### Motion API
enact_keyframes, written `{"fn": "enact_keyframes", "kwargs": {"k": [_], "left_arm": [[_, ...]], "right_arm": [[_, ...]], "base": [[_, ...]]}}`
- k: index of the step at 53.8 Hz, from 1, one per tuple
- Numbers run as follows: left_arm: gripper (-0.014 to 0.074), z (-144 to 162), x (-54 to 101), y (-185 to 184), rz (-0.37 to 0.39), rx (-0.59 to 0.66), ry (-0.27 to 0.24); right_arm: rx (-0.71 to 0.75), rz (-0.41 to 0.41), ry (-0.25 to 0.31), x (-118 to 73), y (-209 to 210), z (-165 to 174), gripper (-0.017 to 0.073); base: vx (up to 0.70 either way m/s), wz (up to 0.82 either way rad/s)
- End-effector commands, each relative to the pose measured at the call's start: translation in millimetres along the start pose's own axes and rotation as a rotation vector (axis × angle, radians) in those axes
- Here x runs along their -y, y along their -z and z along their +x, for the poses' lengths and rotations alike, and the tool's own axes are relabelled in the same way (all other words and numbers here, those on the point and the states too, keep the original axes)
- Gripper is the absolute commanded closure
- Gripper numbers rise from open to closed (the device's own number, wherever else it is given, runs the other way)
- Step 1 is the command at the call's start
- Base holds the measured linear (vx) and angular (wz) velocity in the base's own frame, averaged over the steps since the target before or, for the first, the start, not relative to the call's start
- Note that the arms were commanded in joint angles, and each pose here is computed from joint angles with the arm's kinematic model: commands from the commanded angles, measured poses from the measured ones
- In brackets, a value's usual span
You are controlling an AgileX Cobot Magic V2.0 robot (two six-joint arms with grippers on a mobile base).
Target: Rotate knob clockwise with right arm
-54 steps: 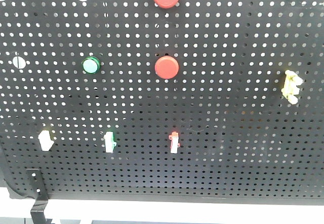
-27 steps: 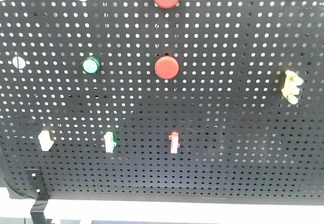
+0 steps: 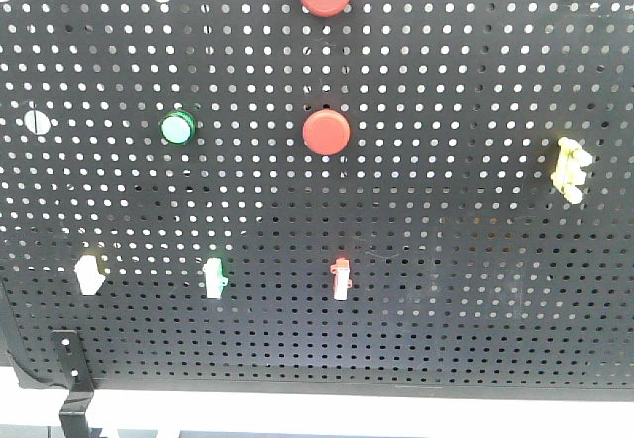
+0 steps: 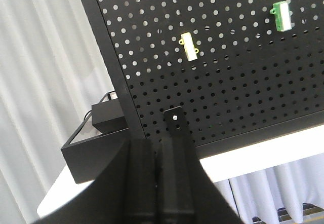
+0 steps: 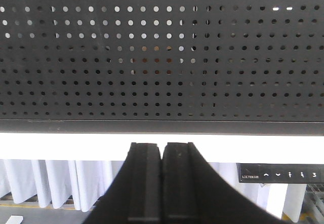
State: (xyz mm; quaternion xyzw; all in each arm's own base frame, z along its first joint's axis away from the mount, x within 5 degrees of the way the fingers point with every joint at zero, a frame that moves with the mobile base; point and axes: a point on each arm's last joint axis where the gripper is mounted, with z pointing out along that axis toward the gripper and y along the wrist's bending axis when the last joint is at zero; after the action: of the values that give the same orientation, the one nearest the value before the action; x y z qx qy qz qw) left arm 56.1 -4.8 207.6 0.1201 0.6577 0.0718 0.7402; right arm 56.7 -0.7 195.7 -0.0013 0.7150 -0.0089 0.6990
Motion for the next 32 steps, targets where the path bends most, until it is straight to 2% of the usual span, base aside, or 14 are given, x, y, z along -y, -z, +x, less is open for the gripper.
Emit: {"fn": "enact_keyframes", "kwargs": {"k": [1, 32], "left_arm": [[0.0600, 2.9, 1.6, 1.1, -0.005, 0.060, 0.010], [0.0600, 2.9, 1.6, 1.1, -0.005, 0.060, 0.010]], "right_arm": [[0.090, 0.004, 0.012, 0.1, 0.4, -5.4, 0.0570], [0.090, 0.004, 0.012, 0.1, 0.4, -5.4, 0.0570]], "base": [[0.00, 0.00], [0.00, 0.00]]}}
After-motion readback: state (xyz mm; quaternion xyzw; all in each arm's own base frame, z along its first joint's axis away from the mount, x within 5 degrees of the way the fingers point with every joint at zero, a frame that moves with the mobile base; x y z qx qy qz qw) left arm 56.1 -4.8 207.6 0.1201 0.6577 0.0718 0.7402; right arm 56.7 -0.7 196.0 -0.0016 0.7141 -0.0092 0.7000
